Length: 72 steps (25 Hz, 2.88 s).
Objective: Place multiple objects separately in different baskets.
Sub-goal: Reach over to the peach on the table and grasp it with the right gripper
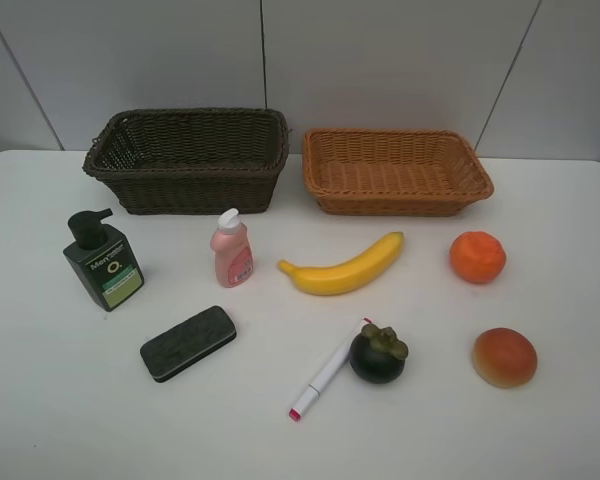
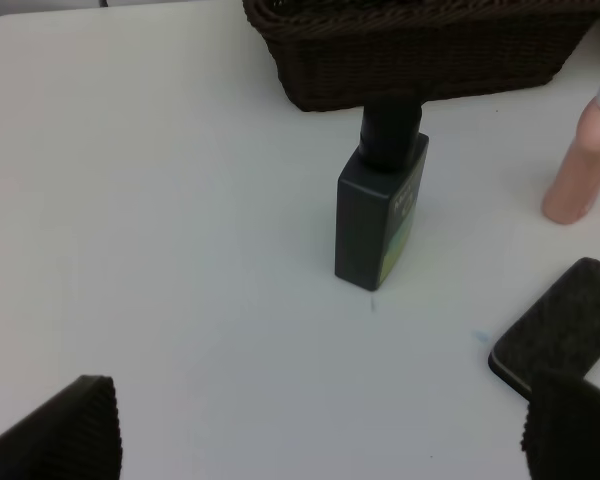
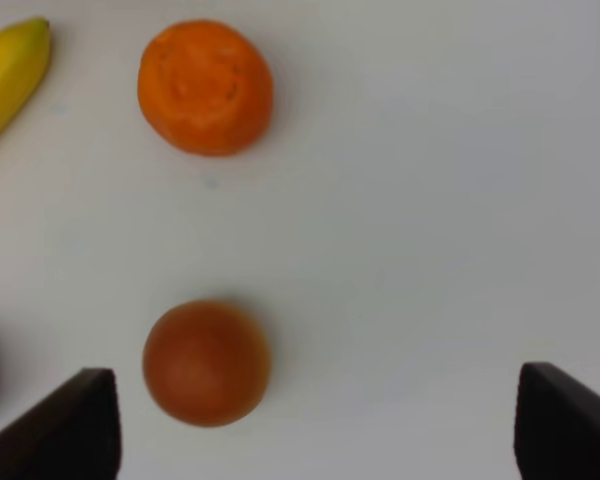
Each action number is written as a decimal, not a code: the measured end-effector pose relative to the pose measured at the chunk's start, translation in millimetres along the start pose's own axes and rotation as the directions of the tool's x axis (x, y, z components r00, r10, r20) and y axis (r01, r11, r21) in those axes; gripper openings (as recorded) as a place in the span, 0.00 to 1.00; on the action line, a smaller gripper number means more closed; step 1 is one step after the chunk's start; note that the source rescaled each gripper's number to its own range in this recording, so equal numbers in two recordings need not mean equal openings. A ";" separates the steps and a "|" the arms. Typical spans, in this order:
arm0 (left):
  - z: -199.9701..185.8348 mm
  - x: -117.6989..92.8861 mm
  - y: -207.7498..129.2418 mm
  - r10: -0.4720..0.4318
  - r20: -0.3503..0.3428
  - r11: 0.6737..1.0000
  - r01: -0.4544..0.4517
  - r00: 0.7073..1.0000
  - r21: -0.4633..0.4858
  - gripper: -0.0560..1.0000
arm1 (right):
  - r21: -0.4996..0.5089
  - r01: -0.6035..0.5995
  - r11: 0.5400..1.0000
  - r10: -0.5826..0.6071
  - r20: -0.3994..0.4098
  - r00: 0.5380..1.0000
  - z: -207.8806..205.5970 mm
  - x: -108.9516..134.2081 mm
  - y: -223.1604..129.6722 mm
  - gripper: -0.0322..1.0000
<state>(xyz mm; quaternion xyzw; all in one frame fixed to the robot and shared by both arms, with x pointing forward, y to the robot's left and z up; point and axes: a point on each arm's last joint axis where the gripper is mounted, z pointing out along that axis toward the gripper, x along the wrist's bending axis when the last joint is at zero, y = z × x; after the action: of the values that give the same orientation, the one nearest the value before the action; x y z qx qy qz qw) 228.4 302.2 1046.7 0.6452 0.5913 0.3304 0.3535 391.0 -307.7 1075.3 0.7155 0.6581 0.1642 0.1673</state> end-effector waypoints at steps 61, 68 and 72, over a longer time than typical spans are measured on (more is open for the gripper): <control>0.0 0.0 0.0 0.000 0.000 1.000 0.000 1.000 0.000 1.00 | 0.491 0.090 0.867 -0.044 -0.104 0.994 191.8 52.6 -36.0 0.98; 0.0 0.0 0.0 0.000 0.000 1.000 0.000 1.000 0.000 1.00 | 0.466 0.088 0.881 -0.044 -0.104 0.994 193.3 52.9 -33.7 0.98; 0.0 0.0 0.0 0.000 0.000 1.000 0.000 1.000 0.000 1.00 | 0.451 0.086 0.889 -0.044 -0.104 0.994 194.3 53.0 -32.4 0.98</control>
<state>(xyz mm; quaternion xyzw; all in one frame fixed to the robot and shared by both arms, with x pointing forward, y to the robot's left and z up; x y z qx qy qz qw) 228.4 302.2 1046.6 0.6453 0.5913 0.3303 0.3534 455.0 -256.9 888.5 0.7041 0.7088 0.0325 -0.0292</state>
